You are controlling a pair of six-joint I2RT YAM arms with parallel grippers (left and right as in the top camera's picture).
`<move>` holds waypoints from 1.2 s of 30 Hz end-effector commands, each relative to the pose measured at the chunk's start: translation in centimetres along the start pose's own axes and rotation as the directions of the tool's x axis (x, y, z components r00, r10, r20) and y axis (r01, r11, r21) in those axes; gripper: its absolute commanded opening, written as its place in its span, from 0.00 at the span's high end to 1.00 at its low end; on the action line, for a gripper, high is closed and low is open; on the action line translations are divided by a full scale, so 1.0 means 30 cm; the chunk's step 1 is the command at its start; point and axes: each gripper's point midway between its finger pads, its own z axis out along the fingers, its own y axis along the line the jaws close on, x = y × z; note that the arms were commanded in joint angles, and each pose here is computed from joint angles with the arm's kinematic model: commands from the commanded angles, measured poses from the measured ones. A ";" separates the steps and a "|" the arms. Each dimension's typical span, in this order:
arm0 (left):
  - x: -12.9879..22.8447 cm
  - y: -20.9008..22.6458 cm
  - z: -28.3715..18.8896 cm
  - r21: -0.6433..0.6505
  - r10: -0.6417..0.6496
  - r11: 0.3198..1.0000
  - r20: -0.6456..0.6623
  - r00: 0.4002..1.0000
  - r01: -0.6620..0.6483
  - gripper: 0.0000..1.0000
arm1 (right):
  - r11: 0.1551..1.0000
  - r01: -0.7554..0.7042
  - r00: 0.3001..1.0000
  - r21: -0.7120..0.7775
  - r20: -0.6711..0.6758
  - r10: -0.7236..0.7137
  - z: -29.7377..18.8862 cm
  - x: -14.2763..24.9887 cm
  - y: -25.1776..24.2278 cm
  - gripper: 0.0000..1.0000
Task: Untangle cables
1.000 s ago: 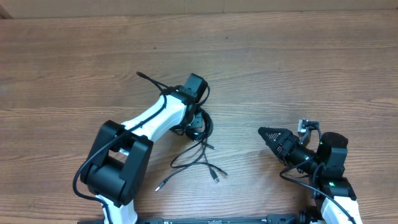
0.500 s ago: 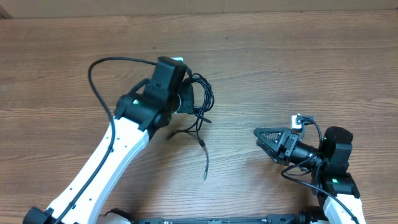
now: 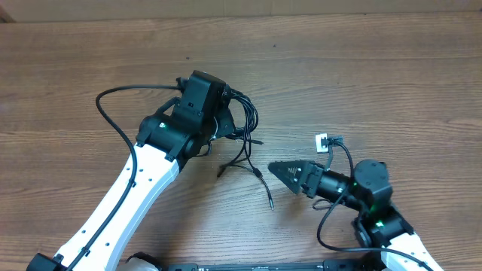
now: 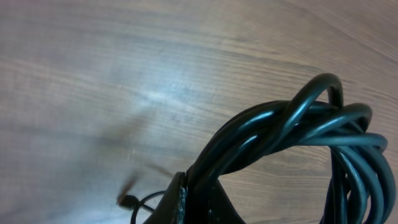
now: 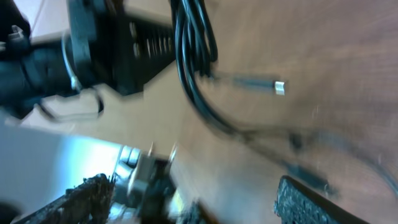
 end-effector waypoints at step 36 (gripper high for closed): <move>0.011 -0.037 -0.041 -0.139 0.348 0.933 0.118 0.930 -0.331 0.96 | 0.979 -0.154 0.979 -0.133 -0.152 0.134 0.153 0.105 0.075 0.96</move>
